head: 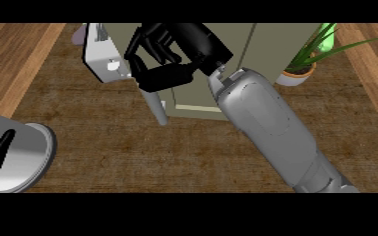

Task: Pick up the wine, place it into the cabinet and close the cabinet

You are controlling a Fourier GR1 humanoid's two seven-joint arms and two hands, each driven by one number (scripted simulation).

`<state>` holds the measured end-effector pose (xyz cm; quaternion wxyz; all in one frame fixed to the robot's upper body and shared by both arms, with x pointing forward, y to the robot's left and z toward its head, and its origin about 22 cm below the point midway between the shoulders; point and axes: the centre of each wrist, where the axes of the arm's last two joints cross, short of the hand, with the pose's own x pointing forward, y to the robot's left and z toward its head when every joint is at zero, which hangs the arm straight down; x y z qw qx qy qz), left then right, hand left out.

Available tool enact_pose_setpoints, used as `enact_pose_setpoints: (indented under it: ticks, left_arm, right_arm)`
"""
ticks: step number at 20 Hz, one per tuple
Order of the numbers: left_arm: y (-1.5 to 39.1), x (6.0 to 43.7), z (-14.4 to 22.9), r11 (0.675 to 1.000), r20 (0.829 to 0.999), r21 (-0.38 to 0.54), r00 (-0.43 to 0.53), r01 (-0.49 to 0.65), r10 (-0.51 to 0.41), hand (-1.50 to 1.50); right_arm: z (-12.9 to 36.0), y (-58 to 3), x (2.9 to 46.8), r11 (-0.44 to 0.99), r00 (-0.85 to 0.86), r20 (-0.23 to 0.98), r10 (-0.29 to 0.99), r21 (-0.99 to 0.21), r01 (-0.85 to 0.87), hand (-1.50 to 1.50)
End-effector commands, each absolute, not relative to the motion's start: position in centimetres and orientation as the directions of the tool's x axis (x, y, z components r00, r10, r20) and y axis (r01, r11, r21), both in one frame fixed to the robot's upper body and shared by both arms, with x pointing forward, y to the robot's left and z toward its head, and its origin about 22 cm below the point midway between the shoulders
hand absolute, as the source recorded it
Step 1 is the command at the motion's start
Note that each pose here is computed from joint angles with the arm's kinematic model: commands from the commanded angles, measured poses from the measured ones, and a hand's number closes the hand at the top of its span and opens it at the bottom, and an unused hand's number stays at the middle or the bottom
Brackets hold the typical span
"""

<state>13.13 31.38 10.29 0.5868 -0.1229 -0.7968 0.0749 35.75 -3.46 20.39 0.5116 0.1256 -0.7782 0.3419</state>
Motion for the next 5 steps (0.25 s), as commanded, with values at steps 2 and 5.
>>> enact_pose_setpoints:
  ticks: [2, 5]
  left_arm:
    - [29.7, 14.1, 10.7, 0.955, 0.911, -0.272, -0.286, 0.122, 0.296, -1.5]
    - [29.9, 14.7, 9.2, 0.955, 0.912, -0.275, -0.283, 0.109, 0.296, -1.5]
  right_arm:
    - [20.7, -7.9, 39.7, 0.825, -0.386, 0.883, 0.267, -0.416, -0.382, 1.5]
    - [21.5, -10.2, 40.7, 0.824, -0.407, 0.876, 0.258, -0.42, -0.38, 1.5]
